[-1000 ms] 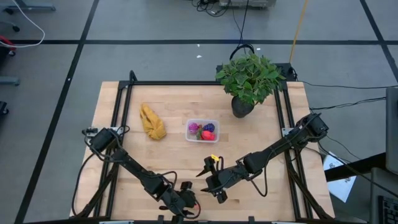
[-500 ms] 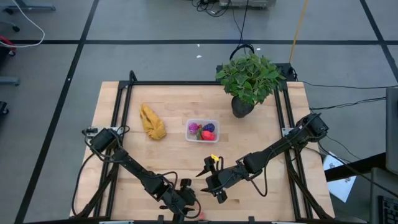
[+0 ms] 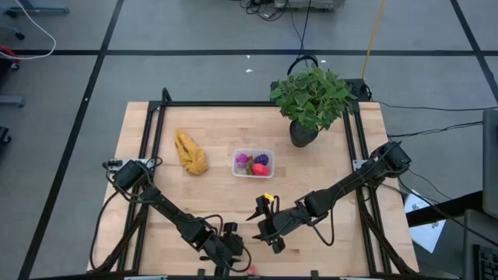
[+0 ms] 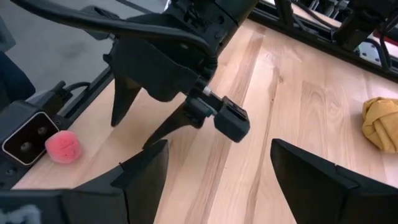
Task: Pick and placing Produce into tupperware
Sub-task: Put the pink peach into the transparent bin
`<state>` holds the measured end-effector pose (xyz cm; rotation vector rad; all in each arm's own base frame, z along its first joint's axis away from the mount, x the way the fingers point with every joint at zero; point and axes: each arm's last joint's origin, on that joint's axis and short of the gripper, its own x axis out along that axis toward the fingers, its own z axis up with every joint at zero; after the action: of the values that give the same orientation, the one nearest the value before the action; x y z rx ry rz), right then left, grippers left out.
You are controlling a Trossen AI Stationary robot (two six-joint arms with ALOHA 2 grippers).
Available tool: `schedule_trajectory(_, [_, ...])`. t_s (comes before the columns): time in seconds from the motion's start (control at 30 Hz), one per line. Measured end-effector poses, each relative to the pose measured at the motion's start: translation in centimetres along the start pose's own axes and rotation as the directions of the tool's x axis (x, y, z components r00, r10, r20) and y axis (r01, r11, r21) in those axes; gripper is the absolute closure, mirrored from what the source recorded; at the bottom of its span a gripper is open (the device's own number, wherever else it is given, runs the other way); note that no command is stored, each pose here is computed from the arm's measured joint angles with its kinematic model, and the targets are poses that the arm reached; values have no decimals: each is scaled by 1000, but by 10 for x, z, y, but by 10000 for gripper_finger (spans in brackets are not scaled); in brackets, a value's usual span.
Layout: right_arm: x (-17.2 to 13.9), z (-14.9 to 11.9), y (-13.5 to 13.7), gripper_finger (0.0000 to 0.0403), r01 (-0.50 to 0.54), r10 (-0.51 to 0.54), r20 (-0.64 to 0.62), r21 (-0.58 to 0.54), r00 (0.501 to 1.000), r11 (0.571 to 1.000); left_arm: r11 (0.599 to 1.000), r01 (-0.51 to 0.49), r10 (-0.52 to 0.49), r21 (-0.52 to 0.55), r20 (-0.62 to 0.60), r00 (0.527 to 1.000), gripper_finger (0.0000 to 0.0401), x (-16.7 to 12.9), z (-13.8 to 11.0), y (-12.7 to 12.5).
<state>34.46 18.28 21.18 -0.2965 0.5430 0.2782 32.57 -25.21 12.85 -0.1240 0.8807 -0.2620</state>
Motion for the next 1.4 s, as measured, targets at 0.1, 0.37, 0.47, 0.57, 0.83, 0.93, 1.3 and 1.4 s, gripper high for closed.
schedule_trajectory(0.1, [0,-1,-1,128,1,-1,-8,8,1000,1000,1000,20,-20,-1,-9,1000,199,0,0,-1])
schedule_trajectory(0.37, [0,-1,-2,128,3,-3,-10,11,1000,1000,999,32,-32,4,-8,999,199,-1,0,-1])
schedule_trajectory(0.47, [0,-1,-2,128,3,-2,-10,18,1000,1000,999,34,-34,19,-6,999,199,-1,1,-2])
schedule_trajectory(0.57, [0,-1,-2,128,3,-2,-10,18,1000,1000,995,73,-74,64,9,997,199,-1,3,-4])
schedule_trajectory(0.83, [0,-1,-2,128,3,-2,-11,12,1000,1000,980,96,-103,176,33,994,199,-1,6,-6])
schedule_trajectory(0.93, [-1,0,-2,128,3,-3,-8,-13,1000,1000,964,91,-109,250,60,992,199,-1,8,-7])
schedule_trajectory(1.3, [-34,23,-17,128,286,-283,69,-26,957,958,930,57,-82,364,55,995,199,2,12,4])
schedule_trajectory(1.4, [-43,30,-24,128,306,-303,102,-12,948,952,914,61,-83,402,39,996,199,3,13,9])
